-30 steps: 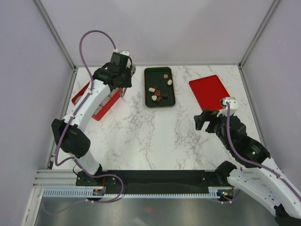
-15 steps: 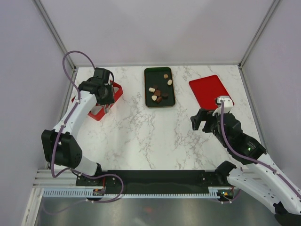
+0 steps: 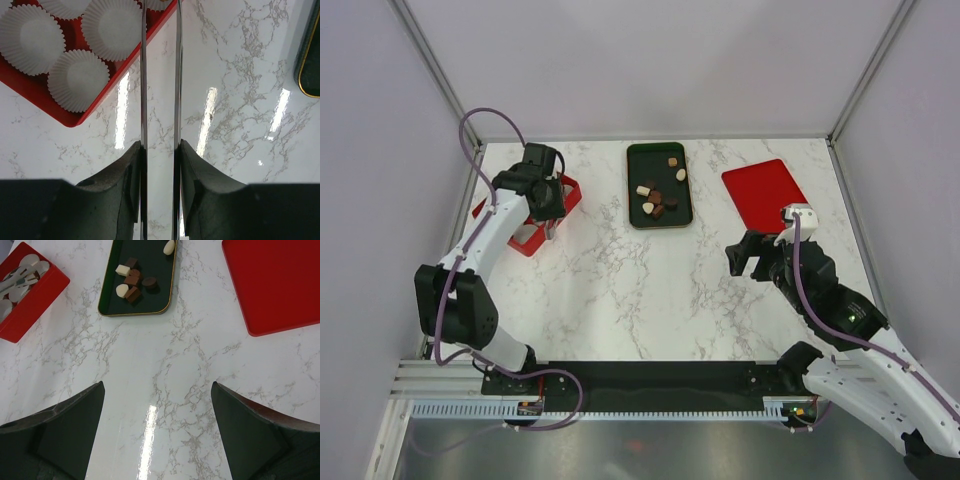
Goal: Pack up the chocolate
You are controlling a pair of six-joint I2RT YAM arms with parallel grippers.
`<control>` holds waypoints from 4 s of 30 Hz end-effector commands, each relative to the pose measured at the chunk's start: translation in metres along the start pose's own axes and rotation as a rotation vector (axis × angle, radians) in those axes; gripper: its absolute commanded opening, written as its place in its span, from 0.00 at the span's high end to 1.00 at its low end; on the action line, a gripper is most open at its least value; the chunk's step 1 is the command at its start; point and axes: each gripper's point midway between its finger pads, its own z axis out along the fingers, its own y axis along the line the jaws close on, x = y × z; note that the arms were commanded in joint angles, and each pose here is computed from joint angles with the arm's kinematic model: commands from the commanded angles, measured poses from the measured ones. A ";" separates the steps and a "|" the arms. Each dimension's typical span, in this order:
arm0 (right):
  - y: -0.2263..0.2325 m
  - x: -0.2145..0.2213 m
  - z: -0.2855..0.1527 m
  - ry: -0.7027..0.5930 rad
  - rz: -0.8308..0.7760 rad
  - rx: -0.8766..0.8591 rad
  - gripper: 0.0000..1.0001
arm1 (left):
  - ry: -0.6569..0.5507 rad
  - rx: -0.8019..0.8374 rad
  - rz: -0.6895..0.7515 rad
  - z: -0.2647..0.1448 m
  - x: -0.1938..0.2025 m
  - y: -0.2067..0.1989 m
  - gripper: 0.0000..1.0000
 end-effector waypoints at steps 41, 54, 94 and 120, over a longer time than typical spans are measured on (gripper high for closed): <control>0.008 -0.018 -0.003 -0.062 0.025 -0.034 0.04 | -0.162 0.123 0.032 -0.050 -0.065 -0.028 0.51; 0.004 -0.015 -0.006 -0.055 0.042 -0.019 0.04 | -0.140 0.351 0.242 -0.075 -0.034 -0.162 0.51; -0.006 -0.010 -0.005 -0.053 0.013 0.020 0.04 | 0.065 0.253 0.328 0.019 0.049 -0.192 0.51; -0.004 -0.012 -0.009 -0.066 0.032 0.003 0.04 | -0.020 0.281 0.299 -0.041 0.014 -0.183 0.61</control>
